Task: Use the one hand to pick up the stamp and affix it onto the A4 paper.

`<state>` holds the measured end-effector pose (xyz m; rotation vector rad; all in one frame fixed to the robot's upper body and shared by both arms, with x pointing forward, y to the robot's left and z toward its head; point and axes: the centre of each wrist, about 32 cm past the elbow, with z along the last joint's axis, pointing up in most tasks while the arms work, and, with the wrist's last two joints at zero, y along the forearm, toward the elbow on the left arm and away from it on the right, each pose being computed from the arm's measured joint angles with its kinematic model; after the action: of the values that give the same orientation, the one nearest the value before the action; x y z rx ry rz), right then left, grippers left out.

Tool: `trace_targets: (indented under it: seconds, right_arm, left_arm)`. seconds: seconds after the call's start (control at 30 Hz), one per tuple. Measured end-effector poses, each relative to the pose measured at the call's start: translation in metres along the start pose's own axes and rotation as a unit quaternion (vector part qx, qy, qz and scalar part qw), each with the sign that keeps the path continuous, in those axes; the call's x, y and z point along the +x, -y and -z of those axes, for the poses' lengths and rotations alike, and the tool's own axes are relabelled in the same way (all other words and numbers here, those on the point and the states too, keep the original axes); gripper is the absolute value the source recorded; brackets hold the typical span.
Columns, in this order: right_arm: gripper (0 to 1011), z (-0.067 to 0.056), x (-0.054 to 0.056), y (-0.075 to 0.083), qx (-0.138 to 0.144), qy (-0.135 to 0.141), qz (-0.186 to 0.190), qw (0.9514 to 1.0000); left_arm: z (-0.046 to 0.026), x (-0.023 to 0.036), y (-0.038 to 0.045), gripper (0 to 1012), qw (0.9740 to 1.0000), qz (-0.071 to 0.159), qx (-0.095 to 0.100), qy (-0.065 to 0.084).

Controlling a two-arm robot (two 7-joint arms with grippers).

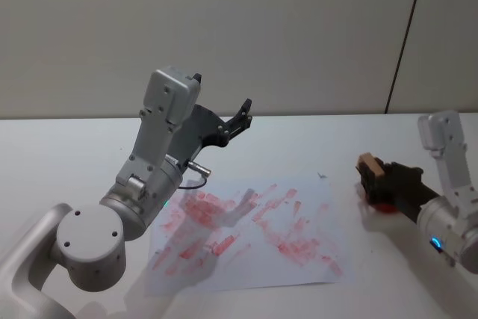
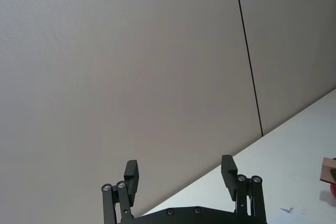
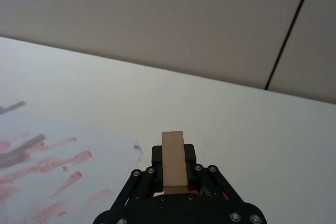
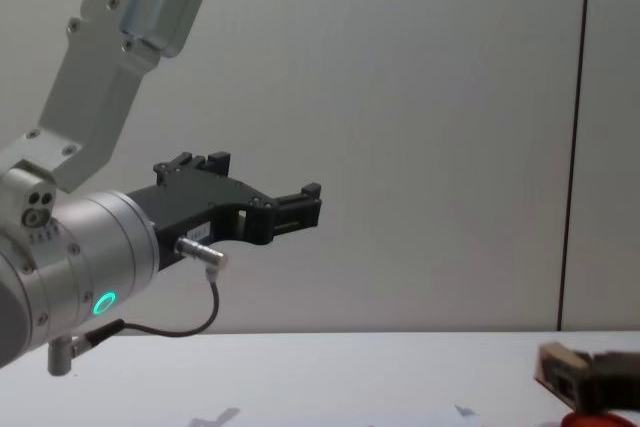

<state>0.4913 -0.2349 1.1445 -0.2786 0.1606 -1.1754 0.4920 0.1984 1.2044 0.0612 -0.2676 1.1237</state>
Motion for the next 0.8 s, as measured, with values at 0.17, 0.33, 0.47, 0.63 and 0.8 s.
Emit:
trace_targets:
  seconds: [0.17, 0.33, 0.47, 0.63, 0.8]
  right_arm:
    - [220, -0.008, -0.005, -0.002, 0.026, 0.0, -0.029, 0.9992]
    - [220, -0.015, -0.012, -0.005, 0.041, -0.002, -0.063, 0.9971]
    - [220, -0.018, -0.016, -0.008, 0.045, -0.004, -0.084, 0.9954]
    - [220, -0.021, -0.023, -0.011, 0.037, -0.007, -0.123, 0.9917]
    - [220, -0.02, -0.028, -0.015, 0.019, -0.007, -0.149, 0.9886]
  left_arm:
    - [0.0, 0.0, 0.0, 1001, 1.0, 0.0, 0.0, 0.0]
    - [0.0, 0.0, 0.0, 1001, 1.0, 0.0, 0.0, 0.0]
    - [0.0, 0.0, 0.0, 1001, 1.0, 0.0, 0.0, 0.0]
    - [0.0, 0.0, 0.0, 1001, 1.0, 0.0, 0.0, 0.0]
    - [0.0, 0.0, 0.0, 1002, 1.0, 0.0, 0.0, 0.0]
